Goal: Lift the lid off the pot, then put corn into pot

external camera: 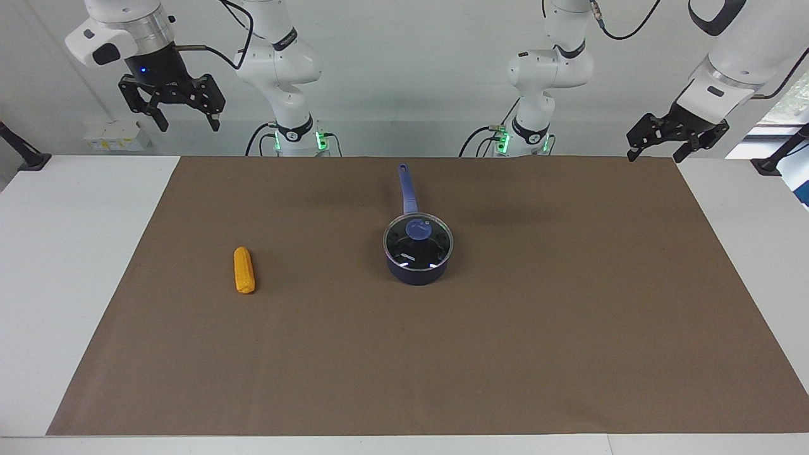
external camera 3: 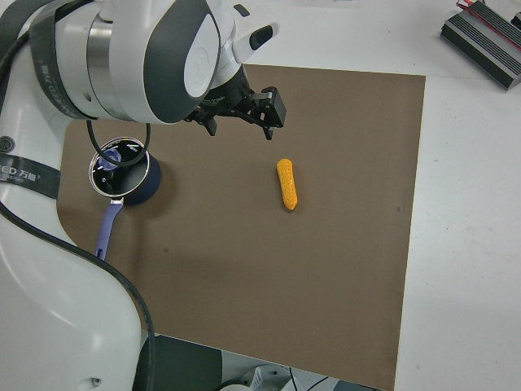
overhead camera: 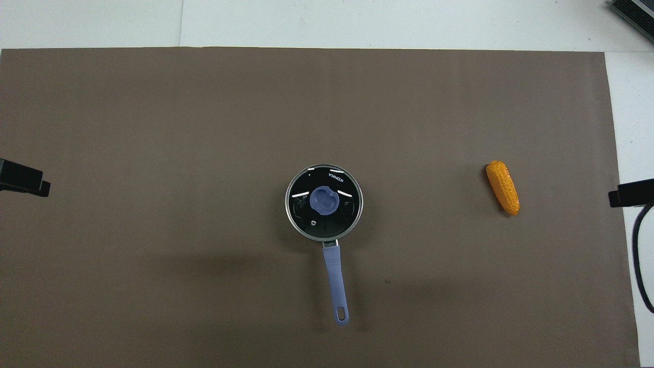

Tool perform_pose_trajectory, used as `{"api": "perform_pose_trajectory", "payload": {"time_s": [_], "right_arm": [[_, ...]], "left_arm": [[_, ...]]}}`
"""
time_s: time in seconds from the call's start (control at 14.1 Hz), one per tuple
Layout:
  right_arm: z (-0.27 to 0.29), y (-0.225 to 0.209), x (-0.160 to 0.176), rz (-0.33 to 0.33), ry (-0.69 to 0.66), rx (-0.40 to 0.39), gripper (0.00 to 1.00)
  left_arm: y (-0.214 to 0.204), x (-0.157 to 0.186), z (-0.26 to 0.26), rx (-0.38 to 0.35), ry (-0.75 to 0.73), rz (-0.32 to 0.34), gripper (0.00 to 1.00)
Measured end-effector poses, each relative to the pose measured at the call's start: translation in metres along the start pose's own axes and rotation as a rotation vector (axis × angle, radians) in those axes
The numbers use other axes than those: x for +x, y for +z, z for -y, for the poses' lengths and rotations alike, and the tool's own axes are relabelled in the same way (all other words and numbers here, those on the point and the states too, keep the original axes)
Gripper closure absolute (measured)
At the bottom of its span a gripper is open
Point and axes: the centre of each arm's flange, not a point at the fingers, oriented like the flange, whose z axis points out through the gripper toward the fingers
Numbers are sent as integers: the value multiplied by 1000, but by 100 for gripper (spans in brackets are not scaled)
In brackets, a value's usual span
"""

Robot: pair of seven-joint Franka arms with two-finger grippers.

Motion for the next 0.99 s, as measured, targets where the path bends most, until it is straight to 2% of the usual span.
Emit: {"api": "perform_pose_trajectory", "payload": {"time_s": [0.99], "right_arm": [[-2,-3,-2,-5,3,1,0]], "left_arm": [[4,1,-16,2,40,13,0]]}}
